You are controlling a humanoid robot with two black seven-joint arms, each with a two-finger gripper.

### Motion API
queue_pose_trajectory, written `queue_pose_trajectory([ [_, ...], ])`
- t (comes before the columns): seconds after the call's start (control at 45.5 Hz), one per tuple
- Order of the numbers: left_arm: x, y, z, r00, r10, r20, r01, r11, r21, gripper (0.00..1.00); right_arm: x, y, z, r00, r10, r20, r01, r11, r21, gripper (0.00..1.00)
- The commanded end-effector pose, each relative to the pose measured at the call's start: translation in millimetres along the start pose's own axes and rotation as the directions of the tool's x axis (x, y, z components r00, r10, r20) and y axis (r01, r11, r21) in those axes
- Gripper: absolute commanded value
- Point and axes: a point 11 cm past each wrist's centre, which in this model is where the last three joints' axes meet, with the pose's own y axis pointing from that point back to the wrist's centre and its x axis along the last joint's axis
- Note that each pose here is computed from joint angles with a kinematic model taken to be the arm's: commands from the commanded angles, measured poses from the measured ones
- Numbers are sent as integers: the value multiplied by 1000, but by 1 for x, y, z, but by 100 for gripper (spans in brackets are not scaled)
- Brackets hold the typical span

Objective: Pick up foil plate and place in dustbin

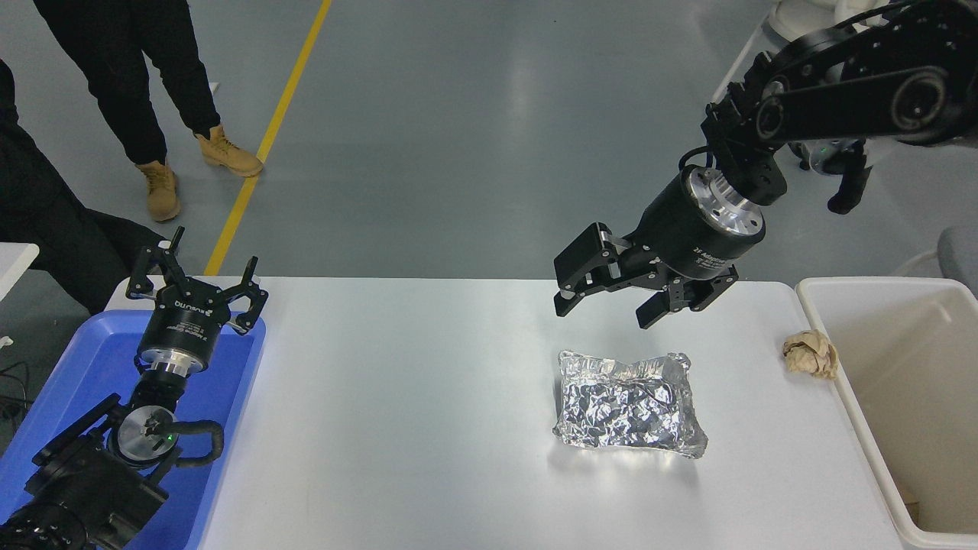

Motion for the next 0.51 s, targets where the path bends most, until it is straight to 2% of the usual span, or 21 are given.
queue_pose_trajectory([
  [0.0,0,0,0,1000,0,-2,0,1000,-1,100,0,2,20,999,-9,-31,7,997,-72,100],
  [0.484,0,0,0,1000,0,-2,0,1000,-1,100,13,-14,38,1000,17,1,-17,998,-65,100],
])
